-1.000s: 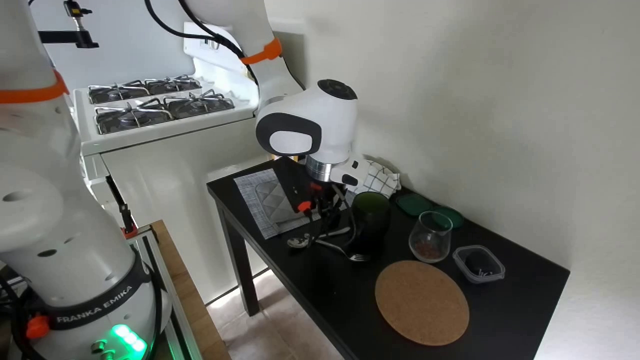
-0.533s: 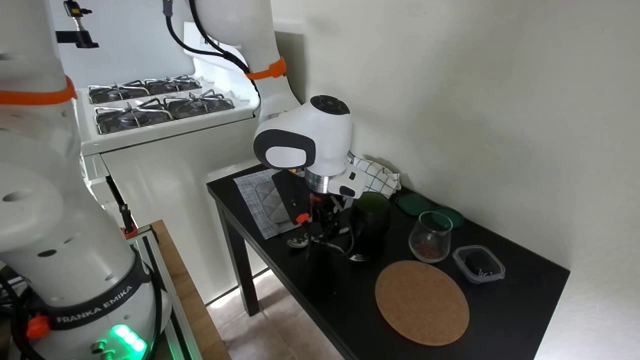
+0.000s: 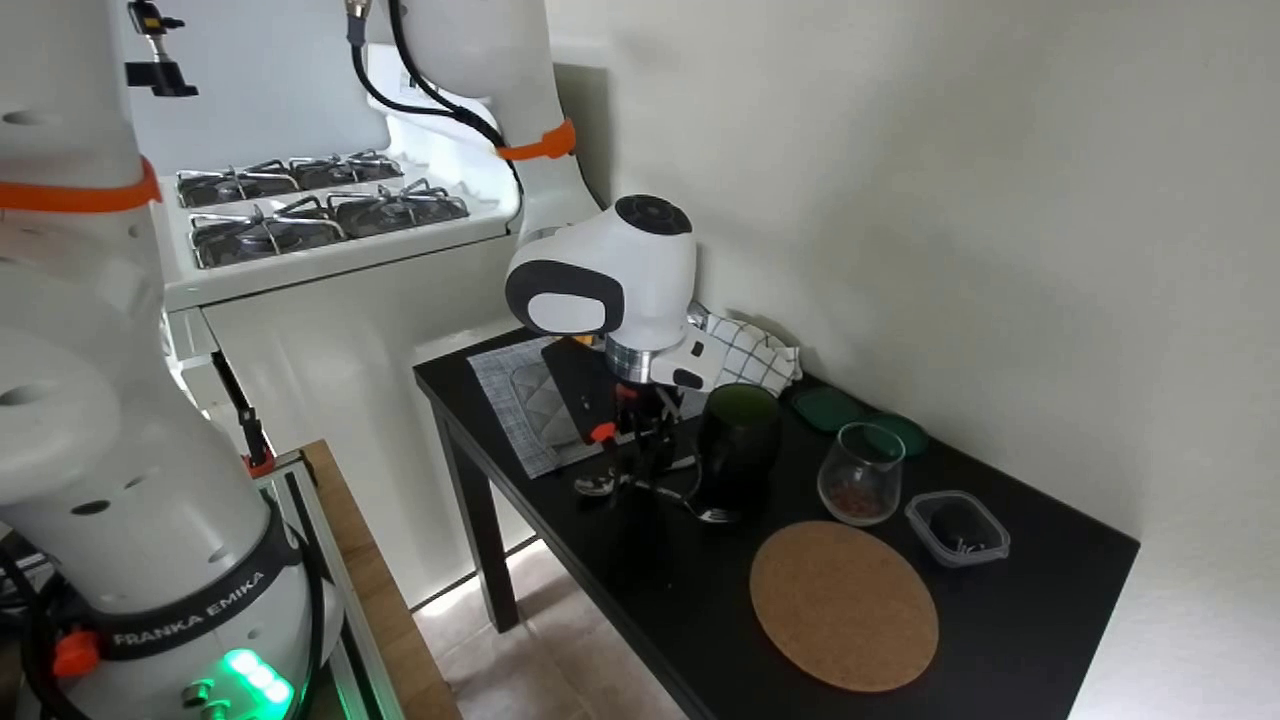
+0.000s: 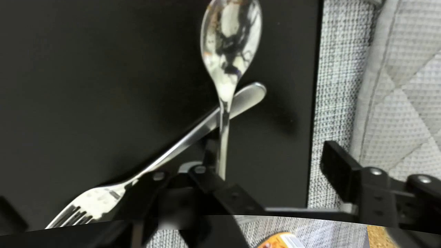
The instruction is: Put the spoon inside the glass
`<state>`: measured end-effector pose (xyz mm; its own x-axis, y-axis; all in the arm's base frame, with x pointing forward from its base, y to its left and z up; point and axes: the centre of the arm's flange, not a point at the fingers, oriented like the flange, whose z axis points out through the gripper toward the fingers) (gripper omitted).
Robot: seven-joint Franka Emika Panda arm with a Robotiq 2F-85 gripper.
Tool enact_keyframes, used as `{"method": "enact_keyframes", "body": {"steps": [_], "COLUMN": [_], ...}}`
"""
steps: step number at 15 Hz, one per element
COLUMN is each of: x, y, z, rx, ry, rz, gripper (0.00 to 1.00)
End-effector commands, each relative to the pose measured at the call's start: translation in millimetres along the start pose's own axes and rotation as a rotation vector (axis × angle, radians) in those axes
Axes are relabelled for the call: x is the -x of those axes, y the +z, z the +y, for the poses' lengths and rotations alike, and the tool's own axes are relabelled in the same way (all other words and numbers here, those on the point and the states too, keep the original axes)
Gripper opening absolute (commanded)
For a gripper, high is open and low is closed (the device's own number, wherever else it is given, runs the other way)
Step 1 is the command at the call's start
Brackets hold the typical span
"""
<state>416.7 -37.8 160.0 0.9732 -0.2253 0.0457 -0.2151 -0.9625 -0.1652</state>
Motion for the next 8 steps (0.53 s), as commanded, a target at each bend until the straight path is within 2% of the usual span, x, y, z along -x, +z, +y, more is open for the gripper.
{"method": "enact_keyframes", "body": {"steps": [1, 7, 8], "x": [-2.4, -7.7, -7.2], "y": [6.2, 17.3, 19.6], "z": [4.1, 13.1, 13.1], "rx": [0.004, 0.036, 0.037], "ry": [-0.005, 0.011, 0.012], "rz": [0.022, 0.029, 0.028], "gripper": [0.78, 0.78, 0.65]}}
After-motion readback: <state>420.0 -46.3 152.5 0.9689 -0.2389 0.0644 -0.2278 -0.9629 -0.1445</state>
